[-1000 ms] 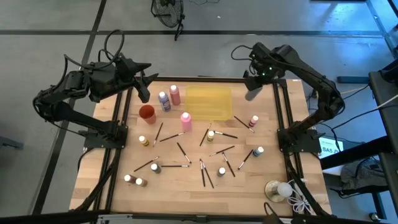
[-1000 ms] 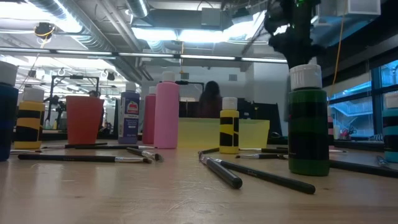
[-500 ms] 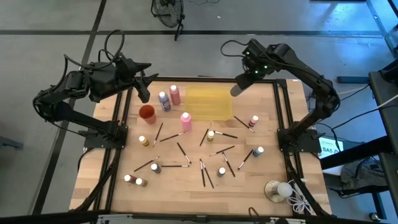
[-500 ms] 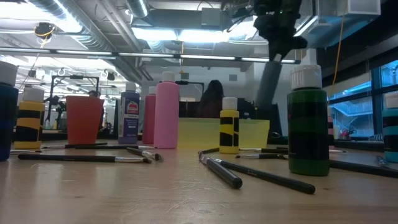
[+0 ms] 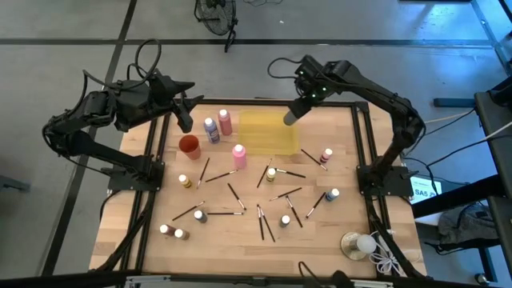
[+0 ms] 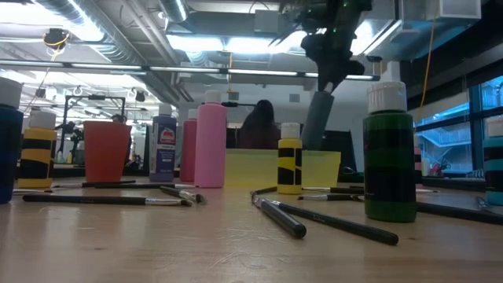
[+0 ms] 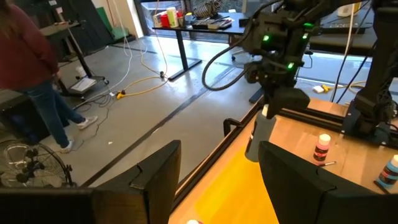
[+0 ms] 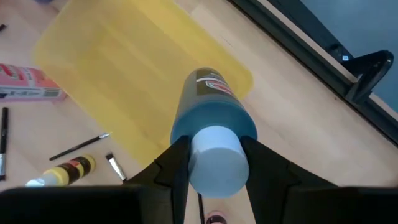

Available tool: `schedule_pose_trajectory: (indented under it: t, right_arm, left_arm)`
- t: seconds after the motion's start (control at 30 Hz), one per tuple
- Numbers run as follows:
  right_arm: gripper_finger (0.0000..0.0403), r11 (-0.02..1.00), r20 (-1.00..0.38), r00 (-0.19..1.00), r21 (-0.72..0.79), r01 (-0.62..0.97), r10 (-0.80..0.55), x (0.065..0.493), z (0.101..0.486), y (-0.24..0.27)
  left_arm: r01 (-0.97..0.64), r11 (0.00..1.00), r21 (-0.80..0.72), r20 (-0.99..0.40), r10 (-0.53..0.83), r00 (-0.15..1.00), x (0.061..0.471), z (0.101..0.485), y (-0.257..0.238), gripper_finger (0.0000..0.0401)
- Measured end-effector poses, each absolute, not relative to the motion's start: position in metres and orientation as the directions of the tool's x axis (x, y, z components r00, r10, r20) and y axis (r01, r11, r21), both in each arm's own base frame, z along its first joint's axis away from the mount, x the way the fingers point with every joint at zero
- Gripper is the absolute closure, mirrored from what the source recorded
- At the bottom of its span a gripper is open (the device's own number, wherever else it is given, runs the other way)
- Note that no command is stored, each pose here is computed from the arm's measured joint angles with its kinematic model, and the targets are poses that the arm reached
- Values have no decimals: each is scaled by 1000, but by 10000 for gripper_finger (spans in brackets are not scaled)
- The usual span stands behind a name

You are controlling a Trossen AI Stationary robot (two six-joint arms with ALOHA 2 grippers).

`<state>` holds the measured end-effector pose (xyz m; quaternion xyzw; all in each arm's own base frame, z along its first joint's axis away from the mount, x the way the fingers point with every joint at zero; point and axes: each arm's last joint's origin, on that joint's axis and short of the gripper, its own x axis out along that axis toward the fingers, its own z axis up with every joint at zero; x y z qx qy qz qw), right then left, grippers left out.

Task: Pick & Place Paint Supplies
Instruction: Put the large black paint bottle into the yellow bin

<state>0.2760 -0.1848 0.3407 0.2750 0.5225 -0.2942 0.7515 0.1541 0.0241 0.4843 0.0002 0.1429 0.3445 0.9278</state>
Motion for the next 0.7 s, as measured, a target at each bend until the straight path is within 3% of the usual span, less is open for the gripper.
schedule_pose_trajectory:
  t: [0.7]
  right_arm:
    - [280,669,-976,117,-37,742,-183,283,315,-199]
  left_arm:
    - [-639,763,99,-265,639,722,154,484,24,190]
